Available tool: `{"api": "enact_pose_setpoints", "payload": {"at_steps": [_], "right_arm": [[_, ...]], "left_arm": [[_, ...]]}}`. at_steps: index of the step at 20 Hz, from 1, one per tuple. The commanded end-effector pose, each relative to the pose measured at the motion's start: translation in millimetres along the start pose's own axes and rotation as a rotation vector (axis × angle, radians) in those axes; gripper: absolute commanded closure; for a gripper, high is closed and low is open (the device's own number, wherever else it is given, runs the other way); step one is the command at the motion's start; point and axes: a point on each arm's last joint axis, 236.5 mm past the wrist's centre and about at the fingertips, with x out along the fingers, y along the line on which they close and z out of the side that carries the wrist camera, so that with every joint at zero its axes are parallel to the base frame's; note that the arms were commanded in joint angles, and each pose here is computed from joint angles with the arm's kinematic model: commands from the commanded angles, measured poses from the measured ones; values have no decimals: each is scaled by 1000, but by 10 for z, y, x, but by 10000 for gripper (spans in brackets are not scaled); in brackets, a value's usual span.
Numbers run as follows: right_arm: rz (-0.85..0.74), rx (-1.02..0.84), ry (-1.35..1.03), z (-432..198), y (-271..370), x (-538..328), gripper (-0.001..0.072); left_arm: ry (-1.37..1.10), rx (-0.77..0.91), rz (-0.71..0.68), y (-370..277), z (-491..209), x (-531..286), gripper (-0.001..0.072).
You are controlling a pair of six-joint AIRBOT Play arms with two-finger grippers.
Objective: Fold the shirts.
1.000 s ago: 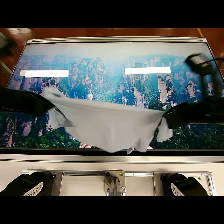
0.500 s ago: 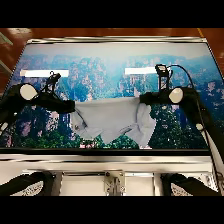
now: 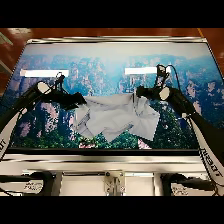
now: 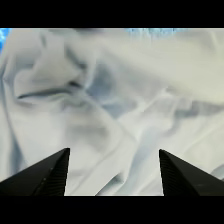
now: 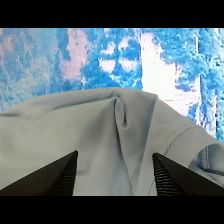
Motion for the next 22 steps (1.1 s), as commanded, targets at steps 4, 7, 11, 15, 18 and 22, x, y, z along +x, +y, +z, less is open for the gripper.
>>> {"api": "enact_pose_setpoints", "payload": {"at_steps": [4,7,11,15,18,22], "right_arm": [[-143,-60,233,-109,-936,-1096,37],[-145,82,396,-517,-1502,-1475,38],[-47,263,409,-827,-1648,-1451,37],[-21,331,366,-872,-1661,-1242,38],[8,373,391,-931,-1665,-1109,38],[15,395,420,-1010,-1708,-1002,38]], "left_arm": [[273,-5,93,652,-407,-857,65],[333,-51,90,829,-851,-908,65],[385,-170,-58,734,-1458,-379,65],[345,-198,-79,615,-1599,22,66],[355,-184,-93,446,-1654,226,66],[328,-175,-108,272,-1651,387,68]]}}
